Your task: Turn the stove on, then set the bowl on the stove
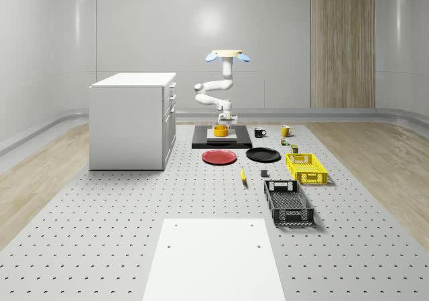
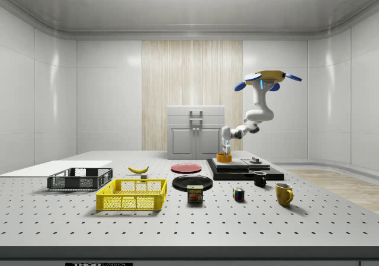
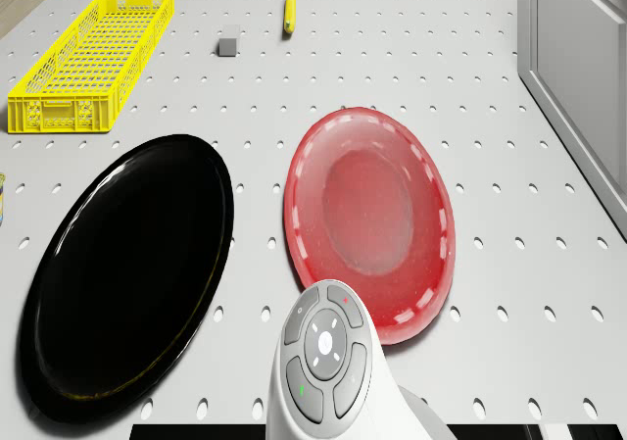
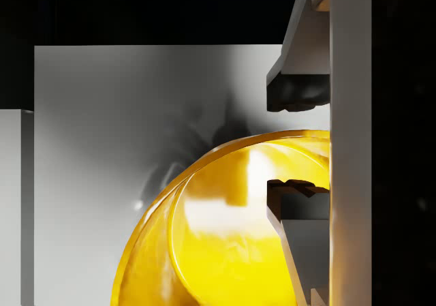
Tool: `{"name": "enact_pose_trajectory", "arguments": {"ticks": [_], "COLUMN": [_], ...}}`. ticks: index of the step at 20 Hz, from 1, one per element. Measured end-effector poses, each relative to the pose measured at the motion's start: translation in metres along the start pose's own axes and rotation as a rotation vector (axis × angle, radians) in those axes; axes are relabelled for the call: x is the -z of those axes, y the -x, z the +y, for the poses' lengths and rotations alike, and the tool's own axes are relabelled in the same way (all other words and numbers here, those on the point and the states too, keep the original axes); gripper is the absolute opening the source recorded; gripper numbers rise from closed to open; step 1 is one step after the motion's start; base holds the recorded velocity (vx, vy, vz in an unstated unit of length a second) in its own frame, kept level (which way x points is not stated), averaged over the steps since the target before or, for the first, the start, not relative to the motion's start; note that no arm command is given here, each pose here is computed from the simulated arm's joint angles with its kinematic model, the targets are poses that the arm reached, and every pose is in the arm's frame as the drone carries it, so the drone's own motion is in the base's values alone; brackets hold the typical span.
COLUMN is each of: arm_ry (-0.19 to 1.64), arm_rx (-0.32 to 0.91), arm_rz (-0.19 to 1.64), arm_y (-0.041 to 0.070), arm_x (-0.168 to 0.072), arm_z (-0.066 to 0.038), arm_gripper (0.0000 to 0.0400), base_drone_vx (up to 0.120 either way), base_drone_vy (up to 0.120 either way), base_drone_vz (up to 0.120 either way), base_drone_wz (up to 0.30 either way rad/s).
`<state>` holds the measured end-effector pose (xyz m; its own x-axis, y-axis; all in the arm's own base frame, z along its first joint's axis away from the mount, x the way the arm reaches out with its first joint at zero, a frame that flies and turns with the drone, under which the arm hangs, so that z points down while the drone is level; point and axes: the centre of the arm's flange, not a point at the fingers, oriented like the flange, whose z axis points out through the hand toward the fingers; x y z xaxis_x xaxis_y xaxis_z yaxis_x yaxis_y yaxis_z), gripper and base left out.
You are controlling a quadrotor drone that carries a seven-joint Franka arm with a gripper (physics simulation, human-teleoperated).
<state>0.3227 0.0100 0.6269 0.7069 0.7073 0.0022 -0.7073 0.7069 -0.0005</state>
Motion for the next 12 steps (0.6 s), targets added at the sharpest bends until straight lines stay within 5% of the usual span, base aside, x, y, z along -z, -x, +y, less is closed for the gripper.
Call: {"name": "enact_pose_trajectory", "arguments": {"ticks": [5, 12], "arm_ry": [0.000, 0.000], "arm_rx": [0.000, 0.000], "arm_rz": [0.000, 0.000], "arm_y": [0.000, 0.000], "arm_x": [0.010, 0.036], "arm_z": [0.000, 0.000], "arm_gripper": [0.0348, 0.0391], "base_drone_vx": [0.000, 0.000], "base_drone_vy": [0.000, 0.000], "base_drone_vz": [0.000, 0.000], "base_drone_wz": [0.000, 0.000]}}
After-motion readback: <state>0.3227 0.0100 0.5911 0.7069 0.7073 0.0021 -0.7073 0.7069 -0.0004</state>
